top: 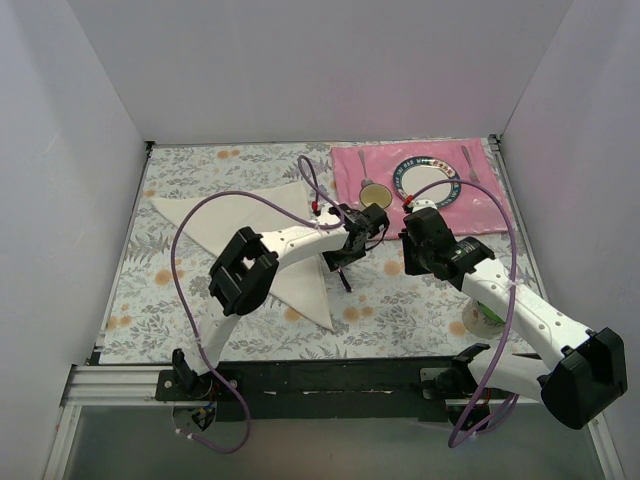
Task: Fold the napkin, place the utensils inside, and roll it up
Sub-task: Place the utensil onto the napkin
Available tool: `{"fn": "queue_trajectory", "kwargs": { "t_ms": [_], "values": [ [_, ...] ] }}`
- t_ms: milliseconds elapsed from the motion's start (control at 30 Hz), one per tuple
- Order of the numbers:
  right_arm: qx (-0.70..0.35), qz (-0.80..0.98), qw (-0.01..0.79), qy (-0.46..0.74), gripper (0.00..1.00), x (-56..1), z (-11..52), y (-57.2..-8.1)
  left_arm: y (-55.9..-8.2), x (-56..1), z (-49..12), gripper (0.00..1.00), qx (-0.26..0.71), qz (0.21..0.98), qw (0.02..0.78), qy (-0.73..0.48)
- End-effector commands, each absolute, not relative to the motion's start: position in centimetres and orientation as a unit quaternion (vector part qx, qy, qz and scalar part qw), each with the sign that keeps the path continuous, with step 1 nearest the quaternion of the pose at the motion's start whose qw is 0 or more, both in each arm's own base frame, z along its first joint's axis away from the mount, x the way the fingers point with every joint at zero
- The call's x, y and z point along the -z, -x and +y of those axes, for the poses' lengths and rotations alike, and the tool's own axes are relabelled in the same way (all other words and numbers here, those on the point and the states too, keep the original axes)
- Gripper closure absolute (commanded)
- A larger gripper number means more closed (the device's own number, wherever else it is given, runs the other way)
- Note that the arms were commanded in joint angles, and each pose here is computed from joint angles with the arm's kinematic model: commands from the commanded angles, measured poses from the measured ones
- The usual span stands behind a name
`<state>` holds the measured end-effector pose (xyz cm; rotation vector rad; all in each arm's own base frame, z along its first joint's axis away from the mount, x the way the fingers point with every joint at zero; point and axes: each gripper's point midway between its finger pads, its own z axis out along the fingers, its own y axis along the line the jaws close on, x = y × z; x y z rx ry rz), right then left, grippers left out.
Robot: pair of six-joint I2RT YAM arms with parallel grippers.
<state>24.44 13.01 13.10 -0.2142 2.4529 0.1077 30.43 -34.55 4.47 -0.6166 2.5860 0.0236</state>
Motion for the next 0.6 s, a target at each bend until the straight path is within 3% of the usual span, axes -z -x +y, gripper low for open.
{"fn": "queue_trajectory", "kwargs": {
  "t_ms": [0,567],
  "values": [
    [-0.039,0.936,0.34,0.082,0.77,-13.4,12.9,-25.0,-32.1,-6.1,-33.5,0.55,0.008,0.932,0.256,0.258],
    [-0.037,0.937,0.337,0.082,0.77,-13.0,12.7,-24.9,-32.5,-2.6,-32.7,0.67,-0.026,0.939,0.226,0.259]
  ]
}}
